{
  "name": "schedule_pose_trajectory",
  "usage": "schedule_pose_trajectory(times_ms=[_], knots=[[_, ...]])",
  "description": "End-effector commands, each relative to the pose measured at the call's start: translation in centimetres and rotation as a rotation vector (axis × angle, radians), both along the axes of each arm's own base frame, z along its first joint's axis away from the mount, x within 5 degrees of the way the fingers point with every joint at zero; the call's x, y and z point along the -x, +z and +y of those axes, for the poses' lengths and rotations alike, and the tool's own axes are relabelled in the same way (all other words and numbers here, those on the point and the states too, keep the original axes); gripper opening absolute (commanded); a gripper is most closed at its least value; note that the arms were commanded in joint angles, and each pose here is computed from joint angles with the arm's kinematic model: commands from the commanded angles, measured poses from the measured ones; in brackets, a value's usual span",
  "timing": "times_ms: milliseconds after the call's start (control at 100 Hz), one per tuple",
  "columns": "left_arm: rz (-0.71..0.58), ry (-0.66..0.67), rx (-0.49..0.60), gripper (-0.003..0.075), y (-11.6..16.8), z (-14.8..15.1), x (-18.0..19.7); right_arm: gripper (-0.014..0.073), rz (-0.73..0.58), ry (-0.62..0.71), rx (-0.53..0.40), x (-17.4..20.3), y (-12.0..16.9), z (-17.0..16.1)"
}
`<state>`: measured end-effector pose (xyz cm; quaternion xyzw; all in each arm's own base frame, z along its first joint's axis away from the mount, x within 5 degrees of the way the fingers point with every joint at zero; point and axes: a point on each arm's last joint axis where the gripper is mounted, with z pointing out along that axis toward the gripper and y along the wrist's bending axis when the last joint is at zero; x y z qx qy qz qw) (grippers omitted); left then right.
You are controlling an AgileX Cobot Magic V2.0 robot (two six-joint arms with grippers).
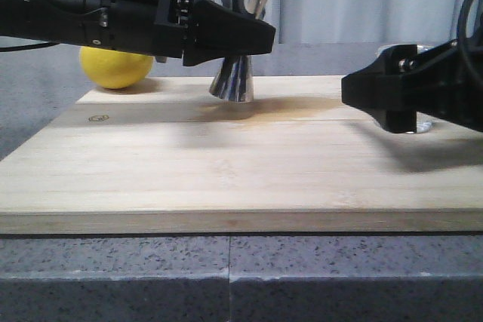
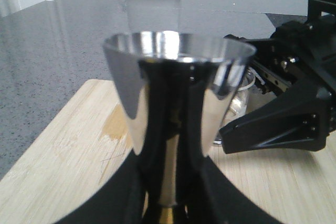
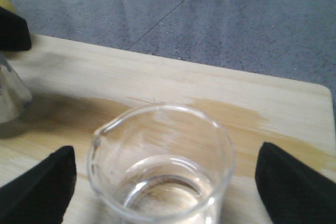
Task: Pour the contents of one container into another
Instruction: 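Reach the right gripper to the glass beaker and grasp it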
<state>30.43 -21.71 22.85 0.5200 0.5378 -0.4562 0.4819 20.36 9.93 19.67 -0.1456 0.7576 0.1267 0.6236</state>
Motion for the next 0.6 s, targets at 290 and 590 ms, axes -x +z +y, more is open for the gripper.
schedule_pose_trajectory(times_ms=[290,590], knots=[[-0.043,-0.041,0.157,0.0062,3.6,-0.25,0.71,0.0532,-0.129,0.003,-0.063,-1.09,0.96,0.64],[-0.043,-0.041,0.157,0.0062,3.6,-0.25,0.71,0.0342,-0.121,0.011,-0.056,-1.06,0.87,0.7]])
